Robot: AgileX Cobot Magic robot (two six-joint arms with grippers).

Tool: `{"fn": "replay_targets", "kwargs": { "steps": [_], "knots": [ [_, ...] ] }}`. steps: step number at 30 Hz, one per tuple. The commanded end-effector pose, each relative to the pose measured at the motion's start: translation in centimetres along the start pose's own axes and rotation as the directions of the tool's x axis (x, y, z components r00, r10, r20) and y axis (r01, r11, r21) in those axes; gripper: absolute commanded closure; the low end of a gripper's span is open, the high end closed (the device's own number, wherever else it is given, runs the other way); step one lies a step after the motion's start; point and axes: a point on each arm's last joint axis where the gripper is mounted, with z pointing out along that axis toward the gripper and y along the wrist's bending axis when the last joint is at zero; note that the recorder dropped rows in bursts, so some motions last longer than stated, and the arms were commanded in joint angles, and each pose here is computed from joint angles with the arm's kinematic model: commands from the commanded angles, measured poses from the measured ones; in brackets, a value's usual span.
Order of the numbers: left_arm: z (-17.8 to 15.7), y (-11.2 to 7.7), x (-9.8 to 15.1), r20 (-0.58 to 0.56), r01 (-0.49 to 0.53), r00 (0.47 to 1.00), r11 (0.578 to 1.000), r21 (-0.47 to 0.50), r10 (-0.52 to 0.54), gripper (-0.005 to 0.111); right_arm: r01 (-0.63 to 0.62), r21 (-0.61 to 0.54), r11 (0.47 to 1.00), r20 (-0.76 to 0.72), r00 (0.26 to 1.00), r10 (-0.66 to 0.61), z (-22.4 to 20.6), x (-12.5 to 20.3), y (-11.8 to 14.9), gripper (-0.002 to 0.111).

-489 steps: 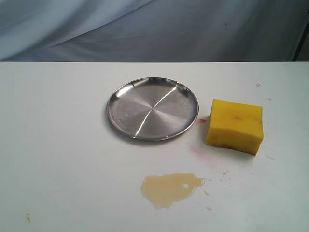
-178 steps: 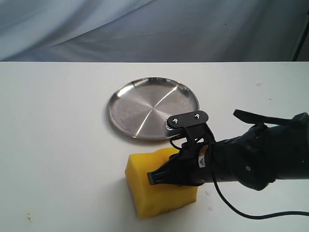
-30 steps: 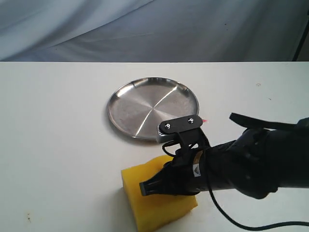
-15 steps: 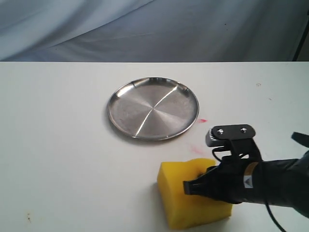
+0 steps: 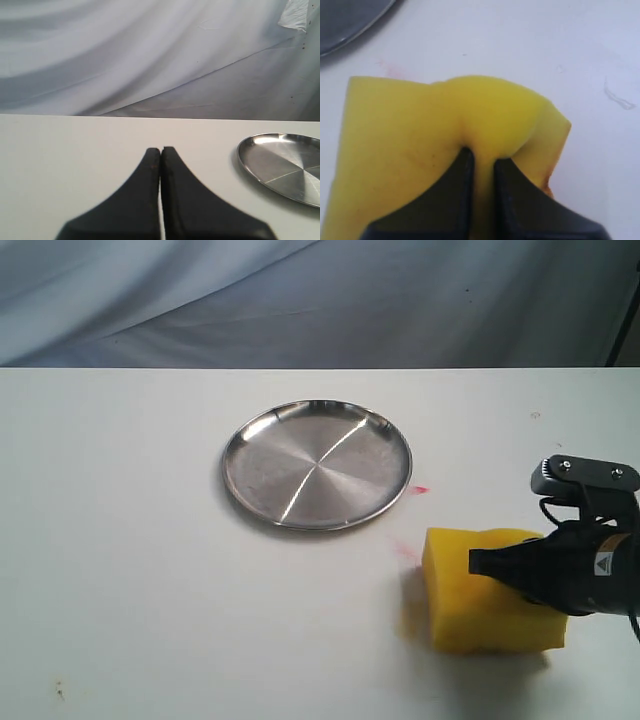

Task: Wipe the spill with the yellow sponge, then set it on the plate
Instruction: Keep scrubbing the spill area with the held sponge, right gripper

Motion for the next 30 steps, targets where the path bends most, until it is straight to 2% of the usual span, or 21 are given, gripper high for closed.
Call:
{"fn": "replay_targets", "kwargs": {
  "steps": [1, 5, 10, 19, 30],
  "knots": [
    [0.0, 0.0, 0.1, 0.001, 0.0, 1.0, 1.0, 0.001, 0.0, 0.105, -0.001, 0.012, 1.0, 0.012, 1.0, 0.001, -0.2, -0.2, -0.6, 0.108],
    [0.0, 0.0, 0.1, 0.001, 0.0, 1.0, 1.0, 0.001, 0.0, 0.105, 0.016, 0.0, 1.0, 0.007, 1.0, -0.016, -0.2, 0.0, -0.1, 0.108],
    [0.0, 0.0, 0.1, 0.001, 0.002, 1.0, 1.0, 0.001, -0.002, 0.105, 0.08, -0.055, 0.995, 0.008, 0.997, -0.08, -0.2, 0.6, 1.8, 0.108],
    [0.0, 0.0, 0.1, 0.001, 0.002, 1.0, 1.0, 0.001, -0.002, 0.105, 0.121, -0.132, 0.984, 0.01, 0.993, -0.121, -0.5, 1.7, 4.4, 0.108],
    [0.0, 0.0, 0.1, 0.001, 0.0, 1.0, 1.0, 0.001, 0.0, 0.105, 0.224, -0.169, 0.96, -0.089, 0.967, -0.241, 1.3, 4.4, 6.8, 0.108]
  ]
}}
